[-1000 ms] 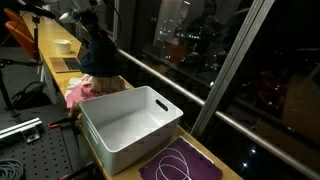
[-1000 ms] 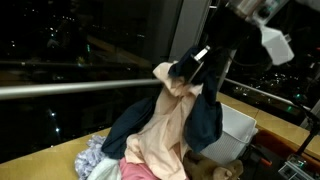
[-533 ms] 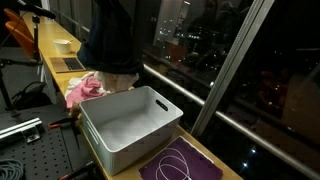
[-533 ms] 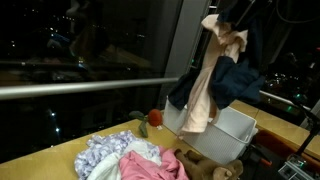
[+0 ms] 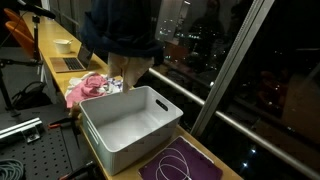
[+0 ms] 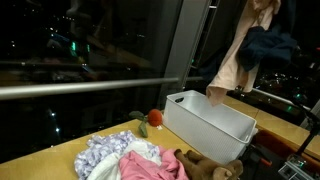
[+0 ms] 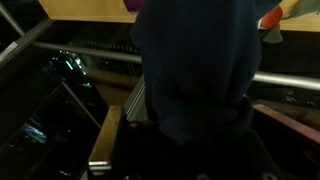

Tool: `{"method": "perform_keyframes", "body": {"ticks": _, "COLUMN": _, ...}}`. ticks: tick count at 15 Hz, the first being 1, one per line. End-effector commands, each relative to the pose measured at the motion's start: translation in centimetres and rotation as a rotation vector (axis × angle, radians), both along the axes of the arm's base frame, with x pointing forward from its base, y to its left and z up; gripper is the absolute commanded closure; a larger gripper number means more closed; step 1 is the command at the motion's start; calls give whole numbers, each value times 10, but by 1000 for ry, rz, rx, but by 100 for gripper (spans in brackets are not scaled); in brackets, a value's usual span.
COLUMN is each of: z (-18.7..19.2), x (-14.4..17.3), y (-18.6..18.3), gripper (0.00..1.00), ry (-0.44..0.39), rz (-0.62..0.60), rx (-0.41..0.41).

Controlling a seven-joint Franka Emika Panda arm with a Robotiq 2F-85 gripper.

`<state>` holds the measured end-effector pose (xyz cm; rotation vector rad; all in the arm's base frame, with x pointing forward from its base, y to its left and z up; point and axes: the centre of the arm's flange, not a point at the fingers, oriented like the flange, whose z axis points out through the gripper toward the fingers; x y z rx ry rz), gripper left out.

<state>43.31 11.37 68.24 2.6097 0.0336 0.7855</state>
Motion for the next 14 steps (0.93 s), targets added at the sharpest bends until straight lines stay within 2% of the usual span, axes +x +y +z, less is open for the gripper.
{"method": "perform_keyframes", "body": {"ticks": 1, "z": -41, "x": 41, "y": 4, "gripper": 100, "ry": 46, "rz": 49, "rx": 32}}
{"method": "perform_keyframes", "body": {"ticks": 4, "z": -99, "x": 65, "y": 14, "gripper": 100, "ry": 104, "rz": 83, "rx": 62}}
{"method": "perform_keyframes", "body": {"ticks": 9, "z": -185, "x": 76, "y": -5, "gripper": 100, "ry": 194, "rz": 99, "rx": 108}}
{"method": "perform_keyframes", "body": {"ticks": 11, "z": -202, "x": 74, "y": -18, "gripper": 100, "ry": 213, "rz": 85, "rx": 117}}
{"method": "perform_keyframes", "body": {"ticks": 14, "z": -192, "x": 56, "y": -46, "gripper": 100, "ry": 211, "rz": 66, "rx": 102}}
